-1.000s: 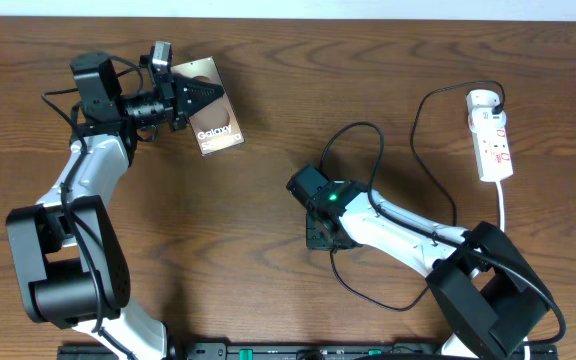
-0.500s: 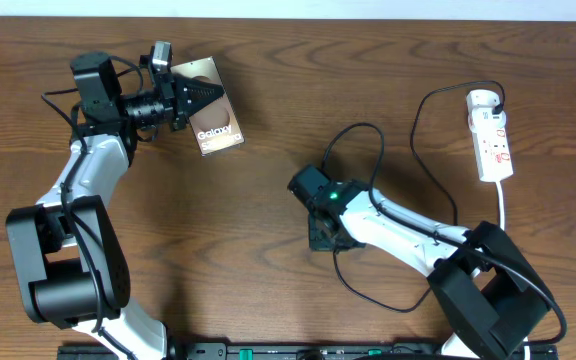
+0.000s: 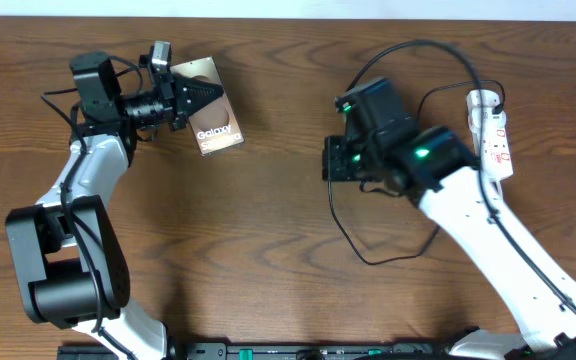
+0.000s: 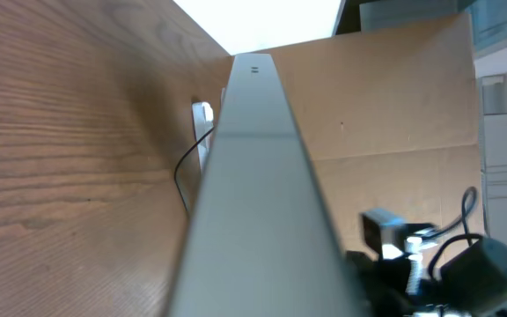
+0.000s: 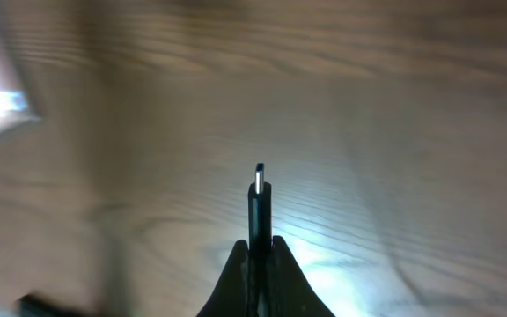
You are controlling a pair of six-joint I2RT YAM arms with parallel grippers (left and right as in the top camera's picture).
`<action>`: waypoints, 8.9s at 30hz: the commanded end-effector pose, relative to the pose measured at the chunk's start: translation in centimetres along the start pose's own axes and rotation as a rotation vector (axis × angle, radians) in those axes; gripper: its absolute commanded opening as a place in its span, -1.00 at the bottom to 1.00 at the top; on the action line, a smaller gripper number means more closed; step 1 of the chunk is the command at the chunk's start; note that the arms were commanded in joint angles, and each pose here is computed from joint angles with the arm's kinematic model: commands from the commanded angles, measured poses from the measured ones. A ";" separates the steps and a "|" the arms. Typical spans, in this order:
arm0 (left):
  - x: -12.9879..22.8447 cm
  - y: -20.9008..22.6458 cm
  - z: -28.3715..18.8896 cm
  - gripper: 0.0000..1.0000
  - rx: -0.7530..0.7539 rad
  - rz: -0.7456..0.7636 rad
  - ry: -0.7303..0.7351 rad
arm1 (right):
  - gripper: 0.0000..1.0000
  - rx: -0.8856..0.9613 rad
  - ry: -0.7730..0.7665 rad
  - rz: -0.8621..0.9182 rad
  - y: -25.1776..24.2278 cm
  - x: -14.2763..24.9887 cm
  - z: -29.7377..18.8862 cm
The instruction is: Plug charger to phone and switch on socket
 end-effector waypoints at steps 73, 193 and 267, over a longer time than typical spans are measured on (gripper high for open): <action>-2.2 -4.0 -3.4 -0.85 0.083 -0.008 -0.136 | -0.98 -1.224 0.083 -0.266 4.2 -5.0 11.7; -2.8 -4.2 -6.9 -0.87 0.090 0.029 -0.201 | -0.98 -1.294 -0.037 -0.499 4.2 -4.4 7.7; -1.6 -5.3 -3.5 -0.85 0.104 0.092 -0.087 | -0.98 -1.353 -0.040 -0.559 5.3 -5.6 15.6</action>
Point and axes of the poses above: each gripper's point midway between its finger pads, its own z axis out along the fingers, its own y axis along the line the jaws close on, x = y × z, the point moved 9 cm from there along -z, back along the fingers, and after that the axes turned 12 degrees about -z, right-handed, at the moved point
